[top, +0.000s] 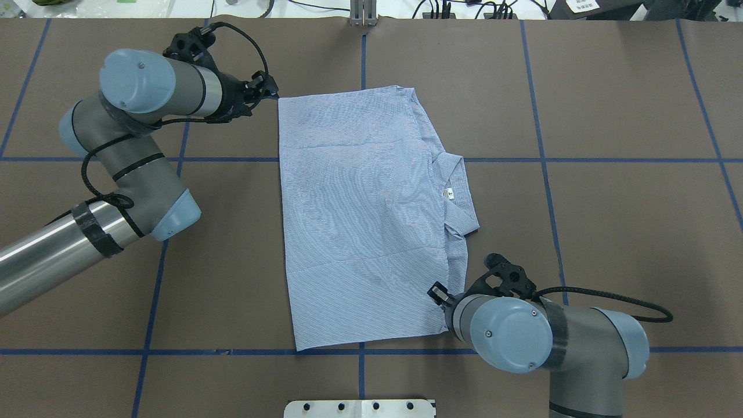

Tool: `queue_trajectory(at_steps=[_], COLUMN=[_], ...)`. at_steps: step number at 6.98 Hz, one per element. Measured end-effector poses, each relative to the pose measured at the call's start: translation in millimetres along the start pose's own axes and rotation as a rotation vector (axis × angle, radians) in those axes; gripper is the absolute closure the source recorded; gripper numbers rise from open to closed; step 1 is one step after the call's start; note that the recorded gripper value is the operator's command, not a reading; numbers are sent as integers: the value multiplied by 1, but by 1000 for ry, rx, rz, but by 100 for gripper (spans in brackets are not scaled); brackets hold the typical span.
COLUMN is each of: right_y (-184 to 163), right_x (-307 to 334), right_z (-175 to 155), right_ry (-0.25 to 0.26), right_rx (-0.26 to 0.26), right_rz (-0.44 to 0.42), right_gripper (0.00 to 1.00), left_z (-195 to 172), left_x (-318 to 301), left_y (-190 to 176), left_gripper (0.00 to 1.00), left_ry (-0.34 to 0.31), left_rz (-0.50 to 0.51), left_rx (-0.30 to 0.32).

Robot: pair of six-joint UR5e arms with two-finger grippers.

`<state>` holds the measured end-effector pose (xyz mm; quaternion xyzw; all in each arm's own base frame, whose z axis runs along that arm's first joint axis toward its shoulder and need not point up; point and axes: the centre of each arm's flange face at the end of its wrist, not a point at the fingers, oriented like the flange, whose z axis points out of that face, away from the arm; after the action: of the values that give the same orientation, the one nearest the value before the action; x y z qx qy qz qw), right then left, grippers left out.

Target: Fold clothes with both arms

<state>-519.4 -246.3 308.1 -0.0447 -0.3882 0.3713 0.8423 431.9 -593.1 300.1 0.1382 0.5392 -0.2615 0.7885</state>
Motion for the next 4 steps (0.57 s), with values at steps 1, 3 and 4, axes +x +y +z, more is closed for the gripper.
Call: queue_trajectory(at_steps=[1,3,4], right_y=[0,10,18], right_x=[2,5,7], right_z=[0,-1,0], right_ry=[-1,-14,-18], right_rx=[2,10,10], right_rz=[2,-1,1], right_gripper=[0,0,0], left_z=[0,0,0], left_x=[0,0,0], left_y=[0,0,1], left_gripper=[28,28,28], left_ry=[0,1,0], left_rz=[0,-5,-13], left_rx=[0,0,0])
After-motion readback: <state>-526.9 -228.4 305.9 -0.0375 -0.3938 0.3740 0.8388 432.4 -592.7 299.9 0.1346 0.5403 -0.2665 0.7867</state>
